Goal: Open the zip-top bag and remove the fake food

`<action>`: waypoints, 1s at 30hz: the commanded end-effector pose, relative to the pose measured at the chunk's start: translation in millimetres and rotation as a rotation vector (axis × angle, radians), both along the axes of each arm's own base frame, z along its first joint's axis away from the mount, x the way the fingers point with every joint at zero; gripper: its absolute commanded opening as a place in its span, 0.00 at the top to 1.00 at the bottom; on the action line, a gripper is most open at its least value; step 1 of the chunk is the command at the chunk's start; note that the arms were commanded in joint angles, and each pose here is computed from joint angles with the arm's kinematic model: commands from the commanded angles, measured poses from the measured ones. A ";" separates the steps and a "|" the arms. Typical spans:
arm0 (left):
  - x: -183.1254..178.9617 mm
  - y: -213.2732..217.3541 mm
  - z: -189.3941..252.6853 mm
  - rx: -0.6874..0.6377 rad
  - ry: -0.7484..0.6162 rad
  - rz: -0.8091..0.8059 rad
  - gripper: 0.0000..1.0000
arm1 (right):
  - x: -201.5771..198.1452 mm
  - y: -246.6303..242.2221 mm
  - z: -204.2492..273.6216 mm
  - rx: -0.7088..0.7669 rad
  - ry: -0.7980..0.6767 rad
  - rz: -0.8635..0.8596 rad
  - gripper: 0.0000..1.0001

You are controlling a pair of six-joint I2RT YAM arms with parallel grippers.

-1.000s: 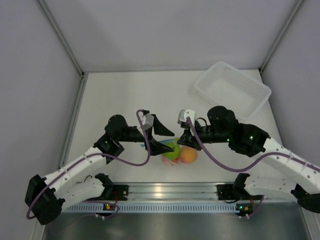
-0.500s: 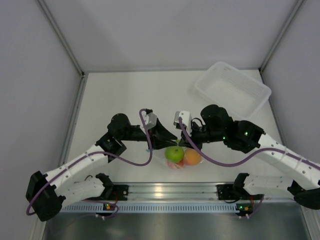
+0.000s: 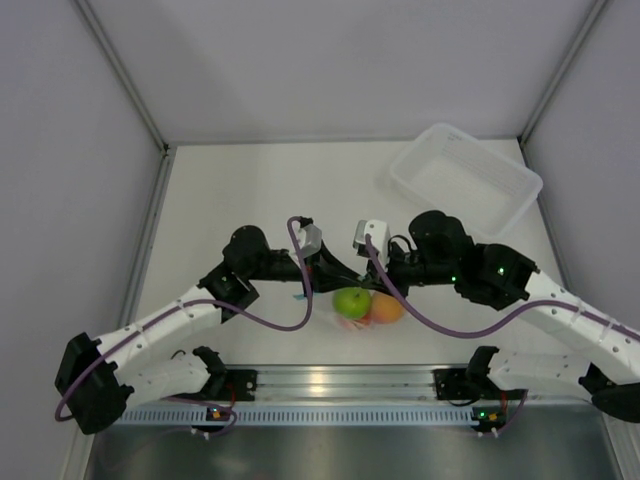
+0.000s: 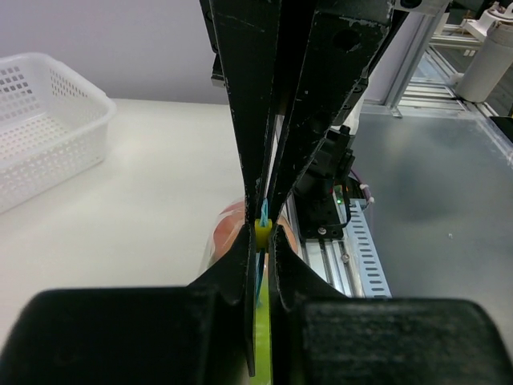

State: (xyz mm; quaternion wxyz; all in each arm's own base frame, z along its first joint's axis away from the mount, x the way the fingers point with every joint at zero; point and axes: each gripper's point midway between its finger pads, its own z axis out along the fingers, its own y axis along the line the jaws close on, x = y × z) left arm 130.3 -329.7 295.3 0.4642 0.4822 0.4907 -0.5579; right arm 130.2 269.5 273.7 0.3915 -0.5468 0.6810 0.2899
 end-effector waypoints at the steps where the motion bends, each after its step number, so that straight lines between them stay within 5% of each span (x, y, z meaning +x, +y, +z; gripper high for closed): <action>1: -3.1 -0.3 18.6 -0.047 -0.066 -0.009 1.00 | 3.4 3.6 20.6 0.075 -0.065 -0.014 1.00; 30: -22.4 34.4 -56.0 0.100 -0.024 0.028 1.00 | -7.3 -55.1 66.9 0.276 -0.207 -0.161 1.00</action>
